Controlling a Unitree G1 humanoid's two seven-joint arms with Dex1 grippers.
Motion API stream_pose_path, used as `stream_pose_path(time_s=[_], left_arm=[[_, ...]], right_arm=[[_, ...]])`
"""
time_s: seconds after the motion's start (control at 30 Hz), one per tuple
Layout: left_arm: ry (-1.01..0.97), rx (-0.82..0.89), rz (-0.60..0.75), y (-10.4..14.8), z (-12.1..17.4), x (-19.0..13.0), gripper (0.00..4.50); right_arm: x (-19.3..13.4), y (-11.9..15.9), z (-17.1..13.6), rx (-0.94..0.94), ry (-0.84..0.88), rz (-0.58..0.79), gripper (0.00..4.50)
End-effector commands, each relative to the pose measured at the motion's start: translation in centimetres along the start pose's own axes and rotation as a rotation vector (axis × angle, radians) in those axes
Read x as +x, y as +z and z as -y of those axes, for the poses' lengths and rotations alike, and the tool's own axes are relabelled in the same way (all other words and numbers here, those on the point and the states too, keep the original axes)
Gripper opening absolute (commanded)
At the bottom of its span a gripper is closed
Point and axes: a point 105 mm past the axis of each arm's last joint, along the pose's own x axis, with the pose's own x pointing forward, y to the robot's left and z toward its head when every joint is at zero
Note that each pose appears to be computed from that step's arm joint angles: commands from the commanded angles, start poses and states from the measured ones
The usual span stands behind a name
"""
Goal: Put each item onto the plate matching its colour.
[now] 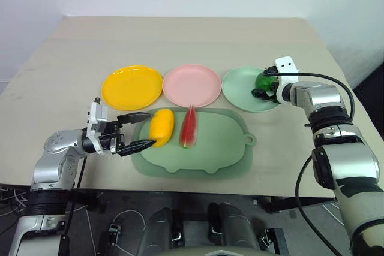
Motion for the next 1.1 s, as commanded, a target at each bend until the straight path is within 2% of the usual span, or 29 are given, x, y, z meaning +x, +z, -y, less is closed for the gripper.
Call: stream_pose_path(time_s=[0.03, 0.23, 0.43, 0.63, 0.8, 1.1], left_arm=[[0.005, 0.037, 0.004, 1.0, 0.0, -0.5, 4.50], [0.009, 0.034, -0.003, 1.0, -0.1, -0.7, 4.50], [0.018, 0.034, -0.006, 0.7, -0.1, -0.8, 4.50], [0.024, 0.032, -0.003, 0.5, -0.1, -0.7, 4.50], [0.032, 0.033, 0.004, 0.3, -0.2, -0.7, 4.50], [0.033, 0.036, 0.001, 0.1, -0.3, -0.8, 4.50]], right_arm=[[-1.6, 3.3, -0.1, -0.044, 0.014, 0.072, 4.45], [-5.5, 5.1, -0.8, 0.046, 0.029, 0.060, 4.45], [-9.0, 5.9, -6.5, 0.122, 0.222, 0.033, 4.45], [-8.2, 6.0, -12.5, 0.148, 0.378, 0.025, 4.45], [-7.0, 4.8, -17.6, 0.143, 0.495, -0.071, 4.45], [-7.9, 3.3, -21.5, 0.178, 0.630, -0.246, 4.45]])
